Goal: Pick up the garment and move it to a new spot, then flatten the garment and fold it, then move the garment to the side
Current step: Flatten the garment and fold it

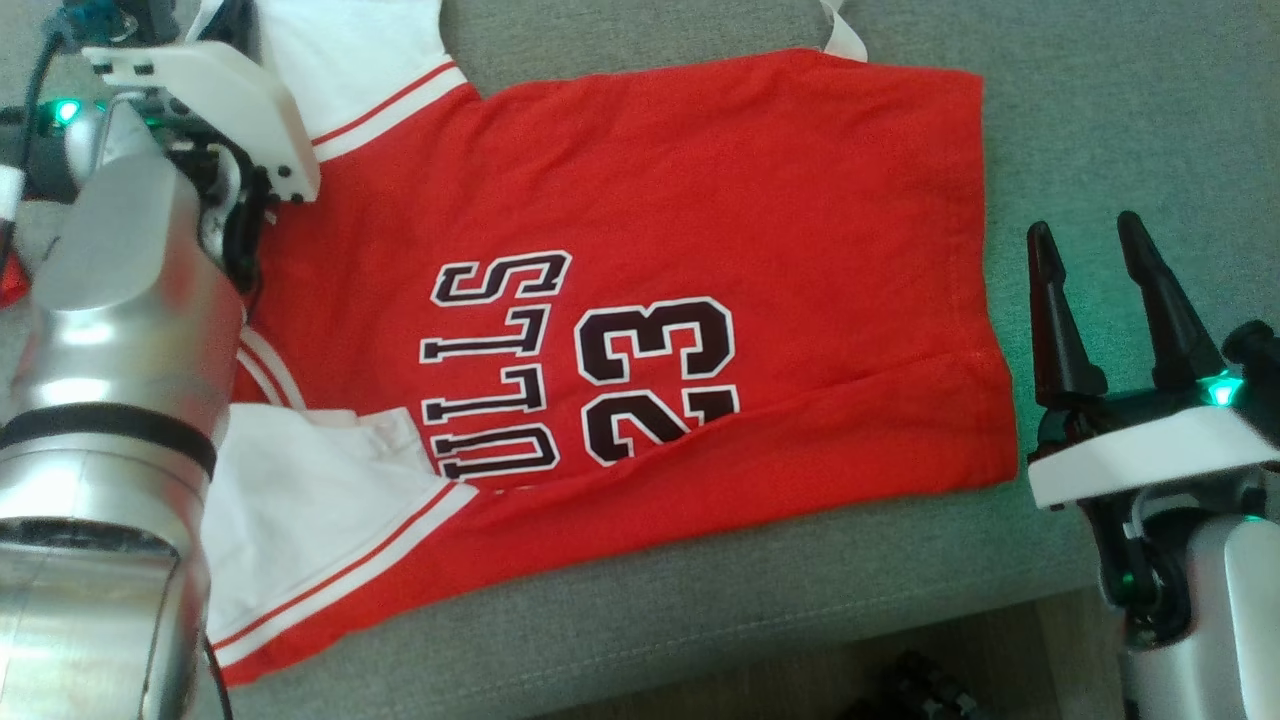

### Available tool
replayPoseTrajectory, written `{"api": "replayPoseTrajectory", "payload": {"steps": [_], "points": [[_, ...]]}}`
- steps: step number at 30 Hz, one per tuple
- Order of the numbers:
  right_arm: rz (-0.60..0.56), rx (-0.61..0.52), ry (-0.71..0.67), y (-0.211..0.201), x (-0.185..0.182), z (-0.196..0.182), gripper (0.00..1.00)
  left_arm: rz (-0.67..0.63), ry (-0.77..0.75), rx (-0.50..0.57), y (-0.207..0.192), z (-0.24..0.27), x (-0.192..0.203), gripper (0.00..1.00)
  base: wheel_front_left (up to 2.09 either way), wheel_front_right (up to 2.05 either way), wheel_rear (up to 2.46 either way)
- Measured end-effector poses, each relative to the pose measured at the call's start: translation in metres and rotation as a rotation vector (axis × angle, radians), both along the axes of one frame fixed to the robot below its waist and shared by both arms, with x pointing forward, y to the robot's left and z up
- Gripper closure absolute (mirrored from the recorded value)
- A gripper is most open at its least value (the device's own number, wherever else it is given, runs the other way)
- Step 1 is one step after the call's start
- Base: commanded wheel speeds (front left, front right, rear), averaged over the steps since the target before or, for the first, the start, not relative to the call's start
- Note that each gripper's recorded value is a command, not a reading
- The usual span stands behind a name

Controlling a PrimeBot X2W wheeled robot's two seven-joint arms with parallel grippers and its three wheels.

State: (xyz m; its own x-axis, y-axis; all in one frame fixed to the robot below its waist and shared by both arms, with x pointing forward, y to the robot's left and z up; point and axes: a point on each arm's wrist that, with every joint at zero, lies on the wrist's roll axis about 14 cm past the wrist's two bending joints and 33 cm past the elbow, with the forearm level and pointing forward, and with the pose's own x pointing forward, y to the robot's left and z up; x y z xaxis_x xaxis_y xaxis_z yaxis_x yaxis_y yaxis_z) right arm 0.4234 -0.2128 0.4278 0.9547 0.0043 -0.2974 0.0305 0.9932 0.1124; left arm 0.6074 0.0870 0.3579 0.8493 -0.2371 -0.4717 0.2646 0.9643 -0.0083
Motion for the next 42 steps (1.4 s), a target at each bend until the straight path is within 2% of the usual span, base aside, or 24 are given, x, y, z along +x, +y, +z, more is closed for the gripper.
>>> {"api": "replayPoseTrajectory", "payload": {"steps": [5,13,19,26,41,42], "points": [[0.015,-0.003,0.014,-0.003,0.009,-0.005,0.00,0.008,-0.048,-0.003,0.005,0.004,-0.005,1.00,0.00,0.00,0.00],[0.066,-0.038,-0.045,-0.011,0.065,0.010,0.00,0.008,-0.095,-0.011,0.007,0.010,-0.008,1.00,0.00,0.00,0.00],[0.128,-0.029,0.044,0.002,0.097,-0.011,0.00,0.014,-0.109,-0.020,0.011,0.012,-0.009,1.00,0.00,0.00,0.00],[0.185,-0.009,0.269,0.017,0.085,-0.068,0.00,0.016,-0.145,-0.037,0.010,0.023,-0.006,1.00,0.00,0.00,0.00],[0.280,0.038,0.322,0.044,0.083,-0.067,0.00,0.019,-0.151,-0.044,0.011,0.026,-0.014,1.00,0.00,0.00,0.00],[0.285,0.042,0.329,0.045,0.082,-0.067,0.05,0.019,-0.152,-0.045,0.011,0.026,-0.014,1.00,0.00,0.00,0.00]]}}
